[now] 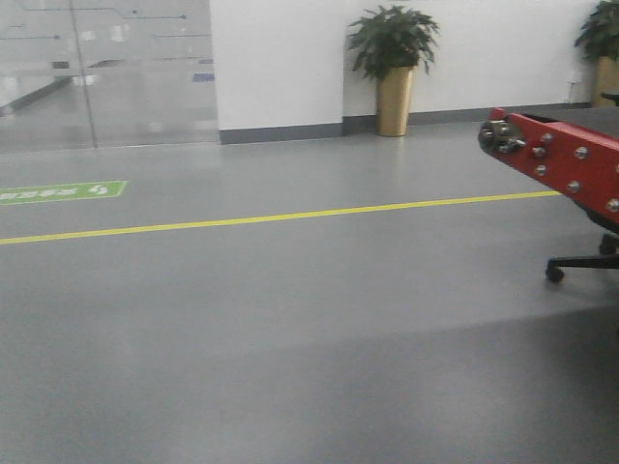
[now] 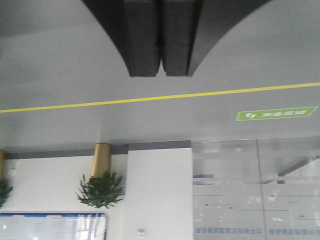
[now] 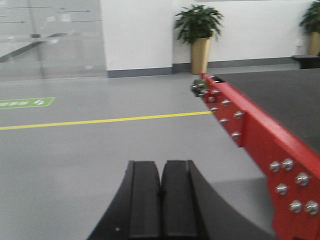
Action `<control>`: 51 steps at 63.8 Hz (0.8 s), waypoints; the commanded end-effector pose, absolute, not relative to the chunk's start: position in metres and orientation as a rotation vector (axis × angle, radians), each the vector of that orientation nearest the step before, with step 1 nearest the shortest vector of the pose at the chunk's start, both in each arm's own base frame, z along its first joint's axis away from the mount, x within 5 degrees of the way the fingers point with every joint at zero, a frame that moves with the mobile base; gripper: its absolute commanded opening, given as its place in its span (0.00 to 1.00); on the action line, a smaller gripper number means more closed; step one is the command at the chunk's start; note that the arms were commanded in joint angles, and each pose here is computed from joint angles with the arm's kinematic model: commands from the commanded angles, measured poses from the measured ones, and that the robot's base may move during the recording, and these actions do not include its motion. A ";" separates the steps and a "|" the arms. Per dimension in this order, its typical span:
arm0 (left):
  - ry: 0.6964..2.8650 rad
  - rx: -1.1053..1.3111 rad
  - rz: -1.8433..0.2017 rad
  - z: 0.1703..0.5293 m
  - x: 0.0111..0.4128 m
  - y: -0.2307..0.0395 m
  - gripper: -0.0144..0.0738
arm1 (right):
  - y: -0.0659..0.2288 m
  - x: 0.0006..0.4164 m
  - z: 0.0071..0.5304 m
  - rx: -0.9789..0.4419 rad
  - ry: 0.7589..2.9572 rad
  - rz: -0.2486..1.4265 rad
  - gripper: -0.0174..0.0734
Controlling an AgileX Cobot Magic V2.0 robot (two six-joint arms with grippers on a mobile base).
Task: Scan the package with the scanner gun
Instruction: 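Drive the base toward the red conveyor table and turn to face it, then approach the table edge, bringing the box and scanner gun within reach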
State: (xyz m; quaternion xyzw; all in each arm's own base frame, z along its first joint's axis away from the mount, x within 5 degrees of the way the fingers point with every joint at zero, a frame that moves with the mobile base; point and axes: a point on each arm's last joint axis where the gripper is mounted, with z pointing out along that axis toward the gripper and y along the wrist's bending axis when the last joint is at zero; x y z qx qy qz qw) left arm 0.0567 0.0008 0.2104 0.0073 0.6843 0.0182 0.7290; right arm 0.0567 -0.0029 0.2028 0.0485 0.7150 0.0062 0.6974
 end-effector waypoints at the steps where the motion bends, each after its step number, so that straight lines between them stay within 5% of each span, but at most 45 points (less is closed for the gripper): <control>1: 1.483 0.020 0.017 0.213 0.056 0.000 0.04 | -0.004 0.056 0.204 0.121 1.575 -0.012 0.02; 51: 1.483 0.037 -0.001 0.213 0.056 -0.001 0.04 | -0.005 0.056 0.204 0.123 1.575 -0.014 0.02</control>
